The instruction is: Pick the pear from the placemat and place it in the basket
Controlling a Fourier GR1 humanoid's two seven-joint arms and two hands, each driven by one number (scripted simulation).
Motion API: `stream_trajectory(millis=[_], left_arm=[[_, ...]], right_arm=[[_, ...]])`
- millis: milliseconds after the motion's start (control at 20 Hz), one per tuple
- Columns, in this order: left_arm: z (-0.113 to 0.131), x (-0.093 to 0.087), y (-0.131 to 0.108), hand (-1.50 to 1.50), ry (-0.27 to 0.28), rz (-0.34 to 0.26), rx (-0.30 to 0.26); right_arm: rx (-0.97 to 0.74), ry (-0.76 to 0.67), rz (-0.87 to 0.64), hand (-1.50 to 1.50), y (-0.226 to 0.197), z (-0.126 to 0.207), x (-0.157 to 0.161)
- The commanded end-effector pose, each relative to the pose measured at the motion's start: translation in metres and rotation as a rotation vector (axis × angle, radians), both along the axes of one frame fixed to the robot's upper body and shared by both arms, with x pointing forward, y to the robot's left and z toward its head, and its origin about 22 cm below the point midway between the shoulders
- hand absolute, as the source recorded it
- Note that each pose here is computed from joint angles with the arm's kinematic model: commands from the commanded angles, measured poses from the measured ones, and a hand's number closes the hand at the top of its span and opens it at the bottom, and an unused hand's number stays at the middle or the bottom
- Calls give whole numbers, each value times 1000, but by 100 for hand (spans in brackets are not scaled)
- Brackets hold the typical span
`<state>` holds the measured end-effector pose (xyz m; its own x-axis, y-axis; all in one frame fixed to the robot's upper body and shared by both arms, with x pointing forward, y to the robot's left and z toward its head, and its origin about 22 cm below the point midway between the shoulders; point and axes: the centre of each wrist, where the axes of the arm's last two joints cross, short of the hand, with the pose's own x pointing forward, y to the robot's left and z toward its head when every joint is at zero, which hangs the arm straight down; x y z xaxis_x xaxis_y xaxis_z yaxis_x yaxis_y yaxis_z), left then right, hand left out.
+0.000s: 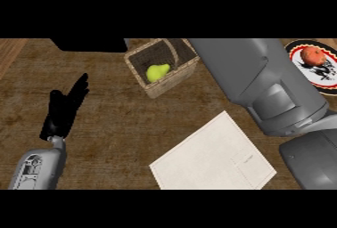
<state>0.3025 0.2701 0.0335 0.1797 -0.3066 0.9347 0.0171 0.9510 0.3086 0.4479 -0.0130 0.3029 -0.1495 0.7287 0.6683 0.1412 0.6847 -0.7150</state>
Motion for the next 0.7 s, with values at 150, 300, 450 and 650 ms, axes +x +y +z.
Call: stream_trajectory(millis=[150,300,450,650], left_arm=[[-5,4,1,0,22,20,-16],[-12,-14,13,0,14,37,-3],[-8,-9,9,0,36,35,-10],[-14,-16,12,0,17,44,-2]], right_arm=[[178,-70,-175,-150,-38,38,6],[261,-10,-232,-150,-96,35,19],[245,10,-234,-150,-121,35,19],[279,-3,-247,-150,-191,20,20]])
